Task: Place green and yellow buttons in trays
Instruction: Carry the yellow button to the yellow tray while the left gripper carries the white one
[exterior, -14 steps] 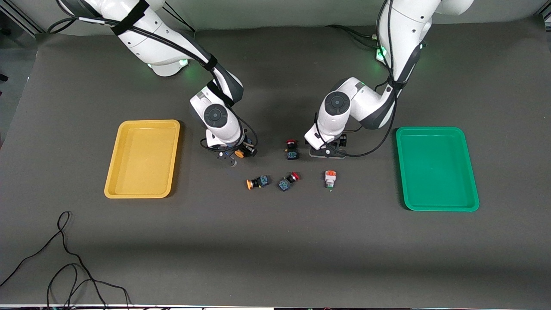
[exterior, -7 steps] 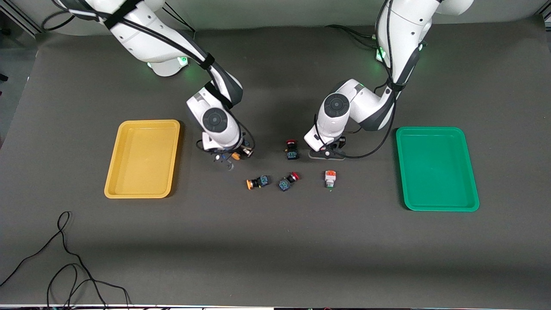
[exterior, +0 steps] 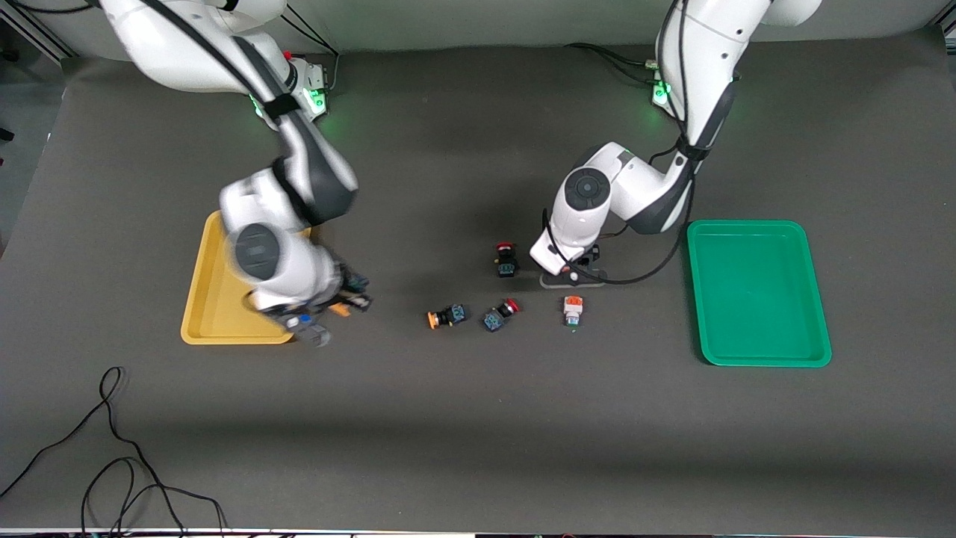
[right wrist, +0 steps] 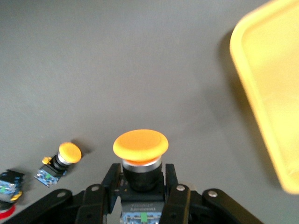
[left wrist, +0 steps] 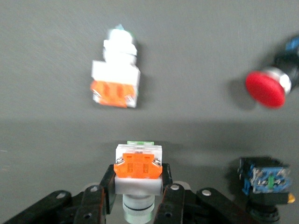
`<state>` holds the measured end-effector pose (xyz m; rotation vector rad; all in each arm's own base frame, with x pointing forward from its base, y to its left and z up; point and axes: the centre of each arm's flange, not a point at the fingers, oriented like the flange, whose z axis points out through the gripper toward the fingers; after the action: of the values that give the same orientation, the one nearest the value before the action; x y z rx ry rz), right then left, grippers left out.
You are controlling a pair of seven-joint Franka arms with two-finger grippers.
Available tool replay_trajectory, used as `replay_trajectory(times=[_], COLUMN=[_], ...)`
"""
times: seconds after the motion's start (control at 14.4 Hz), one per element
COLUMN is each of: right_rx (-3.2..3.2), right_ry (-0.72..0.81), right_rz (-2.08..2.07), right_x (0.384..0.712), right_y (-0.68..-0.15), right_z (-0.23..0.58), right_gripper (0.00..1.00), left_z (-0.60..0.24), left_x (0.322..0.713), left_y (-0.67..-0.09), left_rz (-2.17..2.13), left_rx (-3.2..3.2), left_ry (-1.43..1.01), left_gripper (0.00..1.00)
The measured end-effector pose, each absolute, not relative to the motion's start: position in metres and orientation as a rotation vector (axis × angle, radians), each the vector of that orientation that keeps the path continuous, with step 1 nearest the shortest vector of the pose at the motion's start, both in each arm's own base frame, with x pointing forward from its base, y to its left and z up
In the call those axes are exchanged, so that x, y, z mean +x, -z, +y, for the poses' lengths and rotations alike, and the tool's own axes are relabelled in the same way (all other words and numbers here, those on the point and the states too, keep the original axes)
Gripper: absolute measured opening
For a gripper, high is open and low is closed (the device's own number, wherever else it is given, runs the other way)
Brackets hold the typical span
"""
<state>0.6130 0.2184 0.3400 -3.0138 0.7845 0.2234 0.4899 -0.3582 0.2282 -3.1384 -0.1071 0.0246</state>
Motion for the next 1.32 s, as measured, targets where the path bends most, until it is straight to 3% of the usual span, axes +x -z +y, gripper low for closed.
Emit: replay_trajectory(times=[0.28,0.55,1.04,1.32], right_rx=[-3.011,-3.055,-3.109,-3.152], right_ry=[-0.268,-0.347,-0.227,-0.234], right_rz=[0.698,0.601,0.575,0.508], right_x=[0.631,0.611,0.548,0.531], right_y=[-0.352,-0.309,-0.207,-0.181], right_z=[0.102,0.025,-0.017,-0.047], right_gripper=[0.43,0.43,0.43,0.43], left_z=[-0.343,-0.284,-0.077,0.008], left_x=[0.538,0.568,0.61,0.608], left_y=[-0.347,-0.427,-0.43,-0.377], left_rz=[-0.288,-0.409,-0.282,-0.171], left_rx=[-3.117,-3.11,-3.108,-3.114], left_ry=[-0.128,-0.147,-0.293,-0.237], left_gripper=[0.41,0.41,0.41,0.41])
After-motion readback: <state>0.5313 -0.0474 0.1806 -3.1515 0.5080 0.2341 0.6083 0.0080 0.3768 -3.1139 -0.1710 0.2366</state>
